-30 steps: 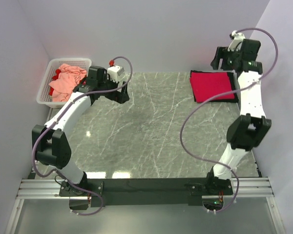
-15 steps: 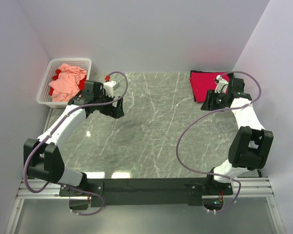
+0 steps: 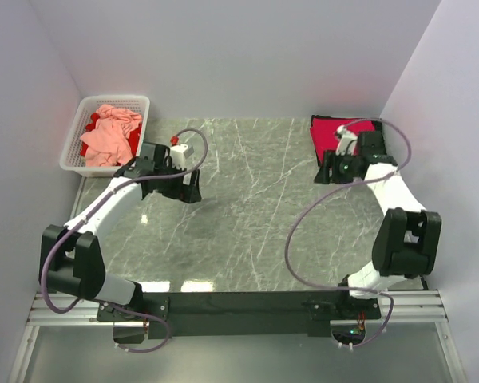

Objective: Fold and stack the t-shirts
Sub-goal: Neatly place the folded tshirt to the corner

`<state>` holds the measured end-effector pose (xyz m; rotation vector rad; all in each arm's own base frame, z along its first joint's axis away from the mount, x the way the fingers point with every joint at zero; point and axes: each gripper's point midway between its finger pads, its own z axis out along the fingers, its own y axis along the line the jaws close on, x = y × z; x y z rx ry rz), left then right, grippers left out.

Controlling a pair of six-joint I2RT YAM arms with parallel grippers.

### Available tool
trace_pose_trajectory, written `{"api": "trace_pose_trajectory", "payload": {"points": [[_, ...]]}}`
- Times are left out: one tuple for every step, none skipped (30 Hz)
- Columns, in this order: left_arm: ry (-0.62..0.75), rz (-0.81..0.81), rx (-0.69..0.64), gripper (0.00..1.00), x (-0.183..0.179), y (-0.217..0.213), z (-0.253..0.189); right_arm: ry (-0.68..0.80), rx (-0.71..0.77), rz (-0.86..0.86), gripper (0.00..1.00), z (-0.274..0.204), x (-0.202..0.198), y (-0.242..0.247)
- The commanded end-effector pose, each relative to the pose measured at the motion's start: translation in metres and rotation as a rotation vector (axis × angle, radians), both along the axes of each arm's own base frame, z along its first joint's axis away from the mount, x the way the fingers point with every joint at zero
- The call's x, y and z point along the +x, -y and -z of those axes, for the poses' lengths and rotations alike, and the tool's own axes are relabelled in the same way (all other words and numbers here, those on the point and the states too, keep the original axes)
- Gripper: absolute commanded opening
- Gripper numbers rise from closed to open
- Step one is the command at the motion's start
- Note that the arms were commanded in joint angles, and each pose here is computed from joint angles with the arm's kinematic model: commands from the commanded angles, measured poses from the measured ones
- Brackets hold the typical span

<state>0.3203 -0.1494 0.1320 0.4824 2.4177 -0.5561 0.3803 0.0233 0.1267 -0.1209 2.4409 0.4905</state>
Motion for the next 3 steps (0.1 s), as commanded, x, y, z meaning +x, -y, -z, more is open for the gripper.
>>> {"api": "trace_pose_trajectory", "payload": {"points": [[0.067,-0.052,-0.007,0.99,0.009,-0.005,-0.013,0.075,-0.018,-0.079,0.66,-0.019,-0.019,-0.030],[0.074,-0.060,-0.004,1.00,0.010,-0.006,-0.016,0.100,-0.035,-0.090,0.70,-0.025,-0.024,-0.034],[0.101,-0.077,0.006,1.00,0.015,-0.009,-0.023,0.101,-0.048,-0.115,0.72,-0.021,-0.030,-0.040]]}}
